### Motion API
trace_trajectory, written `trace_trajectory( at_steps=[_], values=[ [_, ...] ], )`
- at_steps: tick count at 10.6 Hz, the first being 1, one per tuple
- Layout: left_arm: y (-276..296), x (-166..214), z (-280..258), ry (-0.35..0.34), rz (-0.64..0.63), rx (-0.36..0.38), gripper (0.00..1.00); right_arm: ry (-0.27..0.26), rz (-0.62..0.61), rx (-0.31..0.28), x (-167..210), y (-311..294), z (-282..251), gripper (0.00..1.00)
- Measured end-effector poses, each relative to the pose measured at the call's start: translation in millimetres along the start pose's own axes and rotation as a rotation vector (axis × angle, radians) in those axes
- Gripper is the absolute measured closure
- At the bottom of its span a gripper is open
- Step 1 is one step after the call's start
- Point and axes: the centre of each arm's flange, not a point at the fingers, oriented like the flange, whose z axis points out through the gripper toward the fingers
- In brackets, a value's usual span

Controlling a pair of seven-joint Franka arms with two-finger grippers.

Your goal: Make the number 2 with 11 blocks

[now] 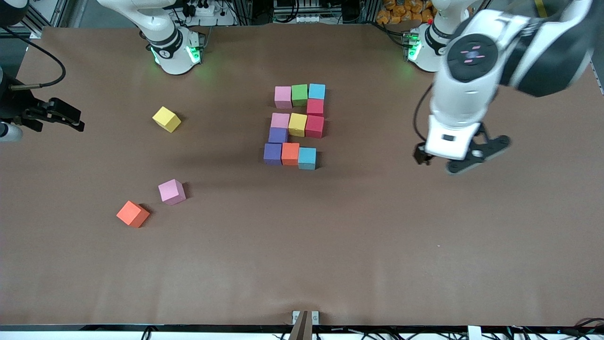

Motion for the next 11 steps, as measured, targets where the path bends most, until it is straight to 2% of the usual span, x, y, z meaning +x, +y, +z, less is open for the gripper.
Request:
trace_trajectory(
  at_steps=[3, 6, 9, 11],
  values=[
    [-43.5, 35.7, -4.4, -0.033, 0.072, -0.035, 0.0, 0.003, 0.001, 0.0, 0.0, 0.4, -1.4, 0.0],
    [-63.0, 49.2, -8.5, -0.083, 0.105, -0.111, 0.0, 0.004, 0.001, 0.0, 0.1, 0.4, -1.7, 0.0],
    [-70.8, 57.0, -24.9, -0.058, 0.15, -0.144, 0.0, 0.004, 0.001, 0.0, 0.1, 0.3, -1.9, 0.0],
    [-77.2, 67.2, -12.9, -0.062, 0.221, -0.125, 0.0, 0.004, 0.0, 0.001, 0.1, 0.2, -1.9, 0.0]
  ],
)
